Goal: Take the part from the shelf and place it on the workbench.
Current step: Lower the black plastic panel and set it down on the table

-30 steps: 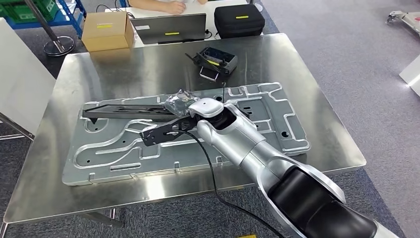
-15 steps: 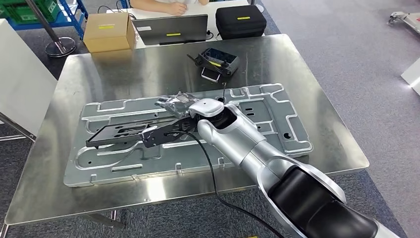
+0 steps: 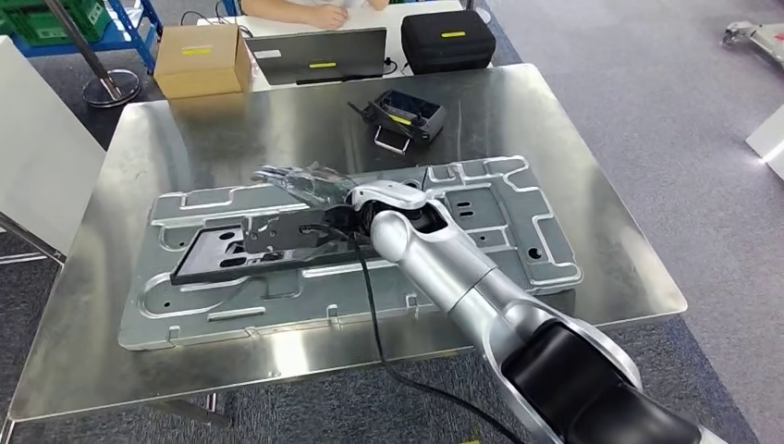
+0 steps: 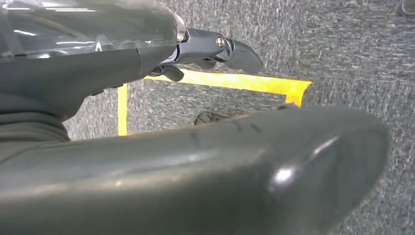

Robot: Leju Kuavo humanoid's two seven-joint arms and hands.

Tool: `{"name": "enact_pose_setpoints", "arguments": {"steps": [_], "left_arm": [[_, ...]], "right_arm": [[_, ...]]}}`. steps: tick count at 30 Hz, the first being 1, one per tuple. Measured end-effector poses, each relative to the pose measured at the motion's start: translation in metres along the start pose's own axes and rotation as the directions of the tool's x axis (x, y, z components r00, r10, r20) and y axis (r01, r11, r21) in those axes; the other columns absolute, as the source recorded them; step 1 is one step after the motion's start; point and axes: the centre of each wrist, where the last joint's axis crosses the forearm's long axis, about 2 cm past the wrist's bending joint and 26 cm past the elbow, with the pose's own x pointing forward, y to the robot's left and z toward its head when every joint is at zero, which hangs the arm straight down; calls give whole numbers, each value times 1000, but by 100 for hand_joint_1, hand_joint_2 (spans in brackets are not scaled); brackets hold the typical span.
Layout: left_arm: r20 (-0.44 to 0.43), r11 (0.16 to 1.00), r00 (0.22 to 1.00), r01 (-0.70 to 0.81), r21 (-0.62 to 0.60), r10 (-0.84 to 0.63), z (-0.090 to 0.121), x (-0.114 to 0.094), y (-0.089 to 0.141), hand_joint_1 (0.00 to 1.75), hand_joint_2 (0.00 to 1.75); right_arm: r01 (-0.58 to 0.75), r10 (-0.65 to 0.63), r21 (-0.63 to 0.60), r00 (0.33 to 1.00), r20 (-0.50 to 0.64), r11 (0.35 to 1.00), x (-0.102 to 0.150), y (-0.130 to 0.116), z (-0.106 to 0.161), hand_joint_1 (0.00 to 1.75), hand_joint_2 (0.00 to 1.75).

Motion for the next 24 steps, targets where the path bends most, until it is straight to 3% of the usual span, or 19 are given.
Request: {"name": "enact_pose_setpoints", "arguments": {"steps": [3,8,12,17,21,24], "left_arm": [[5,1000,1000,-6,10,6,1,-1,-2,0,0],[5,1000,1000,-7,29,7,2,-4,-3,0,0],[6,1000,1000,-9,23,9,3,-6,-6,0,0],[13,1000,1000,-24,4,23,5,-9,-7,0,0],[17,1000,999,-27,0,27,6,-12,-7,0,0],[15,999,999,-38,6,38,6,-13,-7,0,0]], "right_arm": [[240,-213,-143,960,182,960,13,-9,13,0,175],[562,-366,-314,781,506,765,28,-33,50,0,175],[678,-295,-405,673,678,614,37,-54,91,0,175],[697,-119,-541,658,744,471,34,-59,148,0,175],[635,-2,-680,732,682,366,22,-48,190,0,0],[551,19,-792,818,575,261,7,-29,219,0,0]]}}
